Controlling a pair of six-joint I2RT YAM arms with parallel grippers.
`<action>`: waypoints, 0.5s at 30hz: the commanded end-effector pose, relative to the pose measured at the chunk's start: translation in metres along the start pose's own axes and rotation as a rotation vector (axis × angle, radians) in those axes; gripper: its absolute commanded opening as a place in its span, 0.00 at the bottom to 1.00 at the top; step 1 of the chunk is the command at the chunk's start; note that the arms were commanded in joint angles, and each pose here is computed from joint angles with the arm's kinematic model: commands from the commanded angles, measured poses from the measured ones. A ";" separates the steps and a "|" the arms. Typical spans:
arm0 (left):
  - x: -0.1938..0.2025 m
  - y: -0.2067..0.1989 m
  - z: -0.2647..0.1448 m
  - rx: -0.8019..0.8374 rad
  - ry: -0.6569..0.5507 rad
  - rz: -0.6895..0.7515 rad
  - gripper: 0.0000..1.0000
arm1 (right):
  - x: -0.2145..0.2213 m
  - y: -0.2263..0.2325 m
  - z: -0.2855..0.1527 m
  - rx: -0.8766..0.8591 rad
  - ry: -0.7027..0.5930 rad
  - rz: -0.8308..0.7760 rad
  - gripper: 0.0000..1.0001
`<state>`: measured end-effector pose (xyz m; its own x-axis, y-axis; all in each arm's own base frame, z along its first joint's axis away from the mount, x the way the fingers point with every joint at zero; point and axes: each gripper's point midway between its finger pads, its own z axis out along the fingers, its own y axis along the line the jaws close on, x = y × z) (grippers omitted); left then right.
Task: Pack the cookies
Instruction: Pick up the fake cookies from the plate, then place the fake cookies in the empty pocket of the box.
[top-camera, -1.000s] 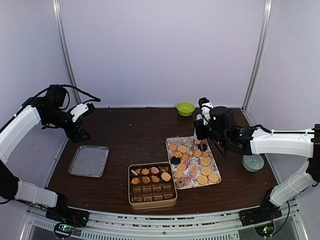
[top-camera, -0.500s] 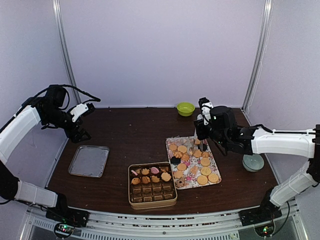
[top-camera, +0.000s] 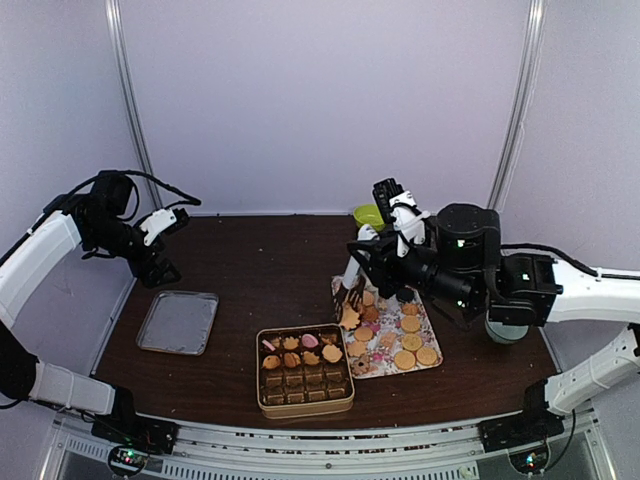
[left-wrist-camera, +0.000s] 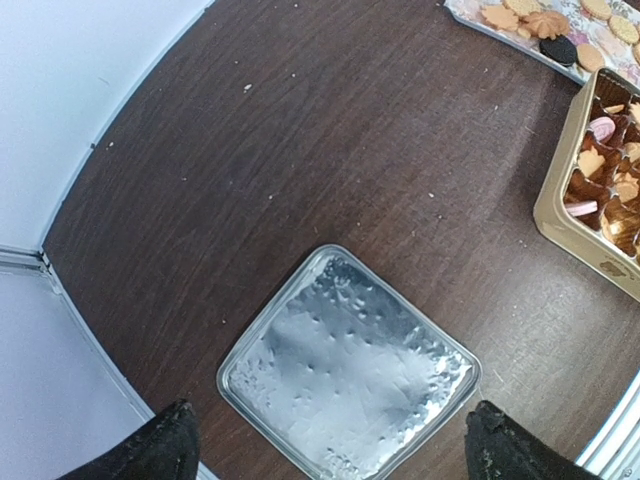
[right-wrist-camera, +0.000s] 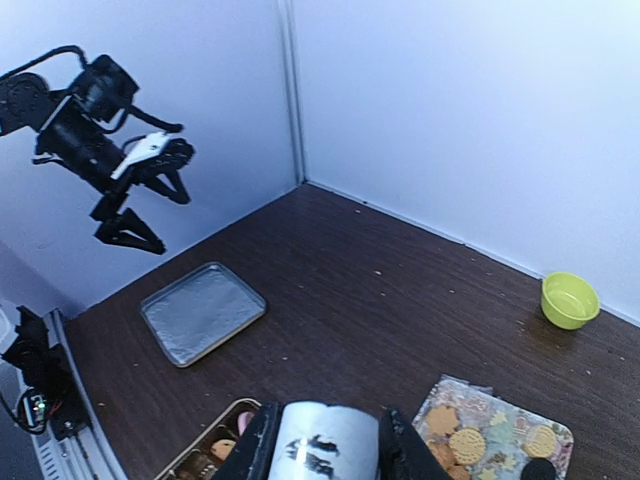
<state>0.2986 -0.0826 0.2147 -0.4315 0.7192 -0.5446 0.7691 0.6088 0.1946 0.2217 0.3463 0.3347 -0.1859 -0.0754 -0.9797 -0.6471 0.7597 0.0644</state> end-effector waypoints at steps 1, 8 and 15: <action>0.006 -0.001 0.000 -0.011 0.009 0.000 0.95 | -0.010 0.047 0.001 -0.106 -0.021 0.001 0.14; 0.012 -0.006 0.001 -0.006 0.013 0.006 0.95 | 0.001 0.131 0.017 -0.269 -0.029 -0.078 0.14; 0.010 -0.007 0.002 0.003 0.009 0.008 0.95 | 0.014 0.177 0.032 -0.312 -0.036 -0.123 0.14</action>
<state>0.2900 -0.0795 0.2036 -0.4487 0.7244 -0.5233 0.7702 0.6105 0.1847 0.1361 0.4835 0.2870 -0.1225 -0.2340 -0.9645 -0.8494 0.5273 -0.0200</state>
